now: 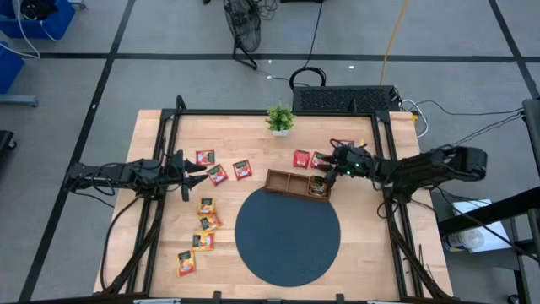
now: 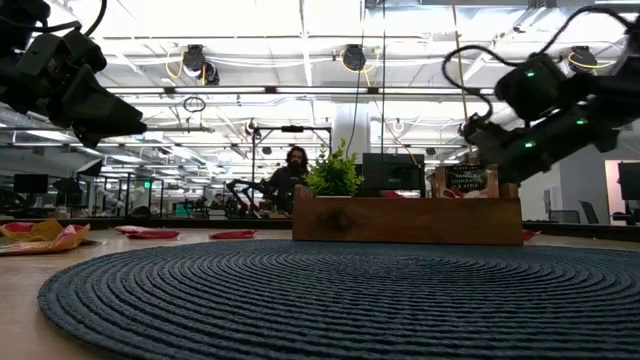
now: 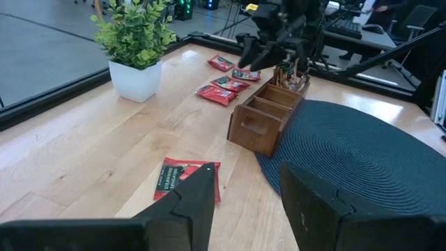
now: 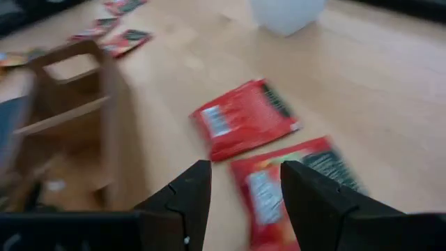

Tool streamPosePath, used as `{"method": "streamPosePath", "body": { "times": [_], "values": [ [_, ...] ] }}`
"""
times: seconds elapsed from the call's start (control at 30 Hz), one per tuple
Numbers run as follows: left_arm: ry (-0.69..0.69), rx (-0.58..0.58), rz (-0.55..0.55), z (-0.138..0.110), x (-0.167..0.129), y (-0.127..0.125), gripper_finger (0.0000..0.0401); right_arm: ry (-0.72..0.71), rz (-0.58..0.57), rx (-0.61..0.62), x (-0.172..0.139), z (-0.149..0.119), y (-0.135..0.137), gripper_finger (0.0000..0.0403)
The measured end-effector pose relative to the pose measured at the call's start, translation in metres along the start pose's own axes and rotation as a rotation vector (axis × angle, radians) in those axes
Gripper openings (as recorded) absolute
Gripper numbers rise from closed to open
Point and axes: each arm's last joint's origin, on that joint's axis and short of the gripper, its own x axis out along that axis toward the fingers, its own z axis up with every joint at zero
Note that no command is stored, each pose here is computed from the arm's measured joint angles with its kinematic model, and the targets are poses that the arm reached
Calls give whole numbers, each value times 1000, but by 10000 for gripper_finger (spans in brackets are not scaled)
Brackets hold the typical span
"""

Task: Pick & Place Tea
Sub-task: Adjust the wooden organizer on the table

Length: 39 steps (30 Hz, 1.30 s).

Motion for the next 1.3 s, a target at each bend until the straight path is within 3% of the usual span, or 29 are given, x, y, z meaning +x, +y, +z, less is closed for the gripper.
{"method": "streamPosePath", "body": {
  "times": [0.17,0.33,0.47,0.63,0.87,1.0,1.3],
  "values": [
    [0,0,0,0,0,0,161,16,0,-140,24,34,6,142],
    [0,0,0,0,0,0,161,58,11,-270,45,92,24,98],
    [0,0,0,0,0,0,161,162,80,-382,64,123,43,60],
    [-1,0,0,0,0,0,161,387,127,-548,104,133,61,6],
    [0,0,0,0,0,0,161,692,95,-581,147,131,60,1],
    [0,0,0,0,0,0,161,796,119,-594,146,128,70,1],
    [-1,0,0,0,0,0,161,877,316,-557,130,124,104,0]
  ]
}}
